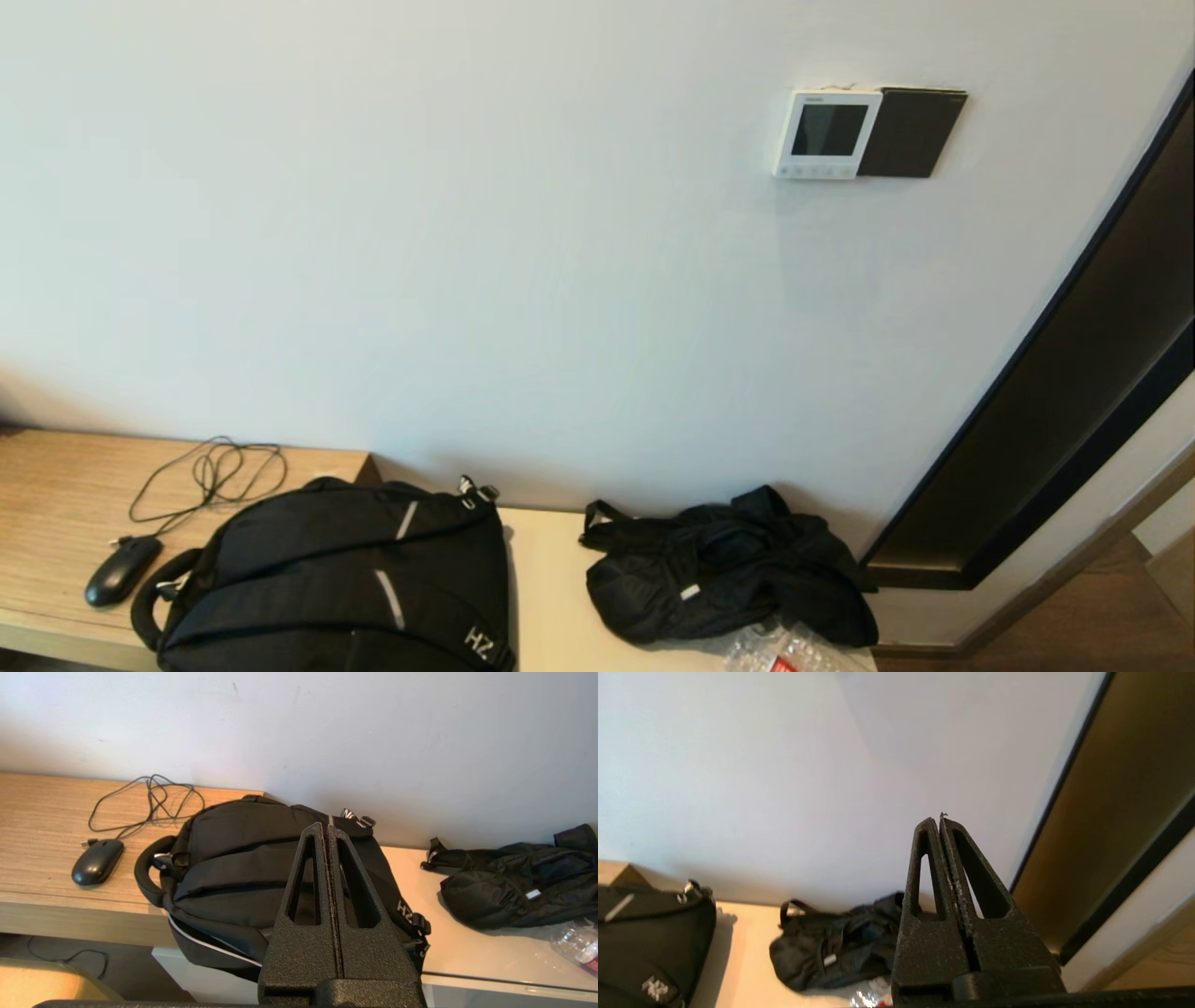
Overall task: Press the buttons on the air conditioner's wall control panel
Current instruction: Turn on the central air conditioner
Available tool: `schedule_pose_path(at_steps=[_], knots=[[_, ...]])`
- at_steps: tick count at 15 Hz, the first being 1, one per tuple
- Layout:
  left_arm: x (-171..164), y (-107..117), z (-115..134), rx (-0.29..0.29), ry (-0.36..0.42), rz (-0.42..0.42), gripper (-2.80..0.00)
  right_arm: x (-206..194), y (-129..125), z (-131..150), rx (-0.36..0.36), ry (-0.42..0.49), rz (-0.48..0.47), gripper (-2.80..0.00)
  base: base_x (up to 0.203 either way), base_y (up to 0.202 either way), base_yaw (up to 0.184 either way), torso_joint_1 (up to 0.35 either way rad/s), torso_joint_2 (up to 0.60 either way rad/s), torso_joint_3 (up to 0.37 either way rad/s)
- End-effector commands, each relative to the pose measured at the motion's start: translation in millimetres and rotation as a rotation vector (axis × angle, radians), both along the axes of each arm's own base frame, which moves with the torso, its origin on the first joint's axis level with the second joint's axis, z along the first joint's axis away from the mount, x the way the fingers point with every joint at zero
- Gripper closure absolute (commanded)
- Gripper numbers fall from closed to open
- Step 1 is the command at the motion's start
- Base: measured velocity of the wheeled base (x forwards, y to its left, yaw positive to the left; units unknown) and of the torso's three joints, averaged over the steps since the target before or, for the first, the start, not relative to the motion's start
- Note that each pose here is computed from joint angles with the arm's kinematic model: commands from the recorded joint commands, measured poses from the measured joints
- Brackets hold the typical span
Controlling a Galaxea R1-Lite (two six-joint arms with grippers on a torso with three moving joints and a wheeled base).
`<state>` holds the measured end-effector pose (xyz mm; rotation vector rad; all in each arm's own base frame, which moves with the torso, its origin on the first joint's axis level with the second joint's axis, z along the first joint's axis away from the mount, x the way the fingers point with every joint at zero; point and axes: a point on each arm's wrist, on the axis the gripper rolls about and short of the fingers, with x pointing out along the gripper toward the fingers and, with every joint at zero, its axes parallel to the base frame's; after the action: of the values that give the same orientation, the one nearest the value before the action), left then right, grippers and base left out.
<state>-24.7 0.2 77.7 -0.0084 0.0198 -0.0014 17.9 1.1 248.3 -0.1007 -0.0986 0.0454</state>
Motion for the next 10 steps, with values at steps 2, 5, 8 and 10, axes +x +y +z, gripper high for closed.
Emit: schedule_pose_path(at_steps=[2,5,8,10], knots=[[-0.1,0.0,0.0,-0.001,-0.001,0.001,0.0,89.8,-0.8,32.2,0.028,0.097,-0.01,0.0,0.0,0.0,0.0,0.0,0.0,0.0],[-0.1,0.0,0.0,-0.001,-0.001,0.0,0.0,153.8,-1.4,60.5,0.062,0.06,-0.056,0.0,0.0,0.0,0.0,0.0,0.0,0.0],[-0.1,0.0,0.0,-0.001,-0.001,0.001,0.0,211.4,-1.6,75.7,0.077,0.019,-0.1,0.0,0.0,0.0,0.0,0.0,0.0,0.0],[-0.1,0.0,0.0,-0.001,-0.001,0.0,0.0,241.9,1.8,79.6,0.083,0.0,-0.126,0.0,0.0,0.0,0.0,0.0,0.0,0.0]])
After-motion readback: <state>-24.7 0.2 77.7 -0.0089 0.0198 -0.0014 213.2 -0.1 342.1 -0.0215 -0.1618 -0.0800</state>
